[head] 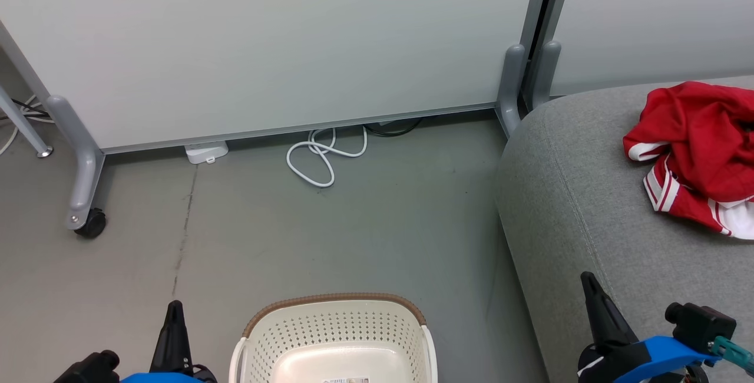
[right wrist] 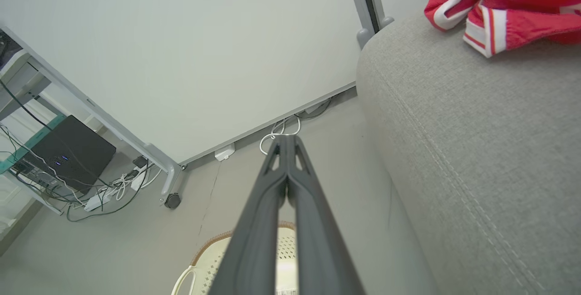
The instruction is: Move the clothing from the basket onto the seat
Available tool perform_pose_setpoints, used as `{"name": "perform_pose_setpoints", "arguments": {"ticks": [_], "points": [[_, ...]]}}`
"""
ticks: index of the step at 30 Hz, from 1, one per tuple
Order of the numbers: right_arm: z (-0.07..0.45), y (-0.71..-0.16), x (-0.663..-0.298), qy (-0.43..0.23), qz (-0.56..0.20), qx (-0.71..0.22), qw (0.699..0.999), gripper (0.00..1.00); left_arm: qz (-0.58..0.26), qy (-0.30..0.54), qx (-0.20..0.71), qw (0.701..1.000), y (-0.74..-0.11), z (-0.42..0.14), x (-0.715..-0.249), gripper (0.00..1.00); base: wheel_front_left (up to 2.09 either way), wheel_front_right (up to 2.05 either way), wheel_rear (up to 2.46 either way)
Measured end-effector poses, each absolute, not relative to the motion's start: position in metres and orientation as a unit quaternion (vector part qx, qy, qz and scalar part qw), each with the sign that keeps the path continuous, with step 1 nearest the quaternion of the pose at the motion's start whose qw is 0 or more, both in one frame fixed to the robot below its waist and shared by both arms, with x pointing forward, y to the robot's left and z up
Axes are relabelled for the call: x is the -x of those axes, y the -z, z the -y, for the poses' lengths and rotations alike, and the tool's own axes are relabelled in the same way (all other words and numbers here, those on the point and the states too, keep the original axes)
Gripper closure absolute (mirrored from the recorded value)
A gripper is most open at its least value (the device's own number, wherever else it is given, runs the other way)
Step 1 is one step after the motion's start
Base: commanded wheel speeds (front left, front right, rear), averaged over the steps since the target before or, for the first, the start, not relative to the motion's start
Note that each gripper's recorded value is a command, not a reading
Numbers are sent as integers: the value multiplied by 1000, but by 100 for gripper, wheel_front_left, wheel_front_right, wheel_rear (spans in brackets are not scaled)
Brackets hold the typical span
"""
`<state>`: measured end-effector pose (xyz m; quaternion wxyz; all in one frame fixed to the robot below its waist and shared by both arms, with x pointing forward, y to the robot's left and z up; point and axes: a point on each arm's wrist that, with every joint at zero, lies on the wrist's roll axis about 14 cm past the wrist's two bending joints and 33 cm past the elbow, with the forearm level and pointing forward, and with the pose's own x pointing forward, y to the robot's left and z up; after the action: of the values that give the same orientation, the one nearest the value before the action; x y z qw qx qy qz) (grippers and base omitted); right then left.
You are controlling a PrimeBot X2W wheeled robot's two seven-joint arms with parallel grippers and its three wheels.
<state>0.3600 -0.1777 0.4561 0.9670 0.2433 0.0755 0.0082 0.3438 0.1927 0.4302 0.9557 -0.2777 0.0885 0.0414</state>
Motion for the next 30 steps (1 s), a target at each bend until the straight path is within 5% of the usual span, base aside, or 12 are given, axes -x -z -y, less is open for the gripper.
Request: {"name": "perform_pose_setpoints", "arguments": {"ticks": [30], "points": [[190, -468, -370, 23, -59, -436, 897, 100, -64, -59, 457, 885, -450, -199, -362, 100, 0, 0, 0]]}}
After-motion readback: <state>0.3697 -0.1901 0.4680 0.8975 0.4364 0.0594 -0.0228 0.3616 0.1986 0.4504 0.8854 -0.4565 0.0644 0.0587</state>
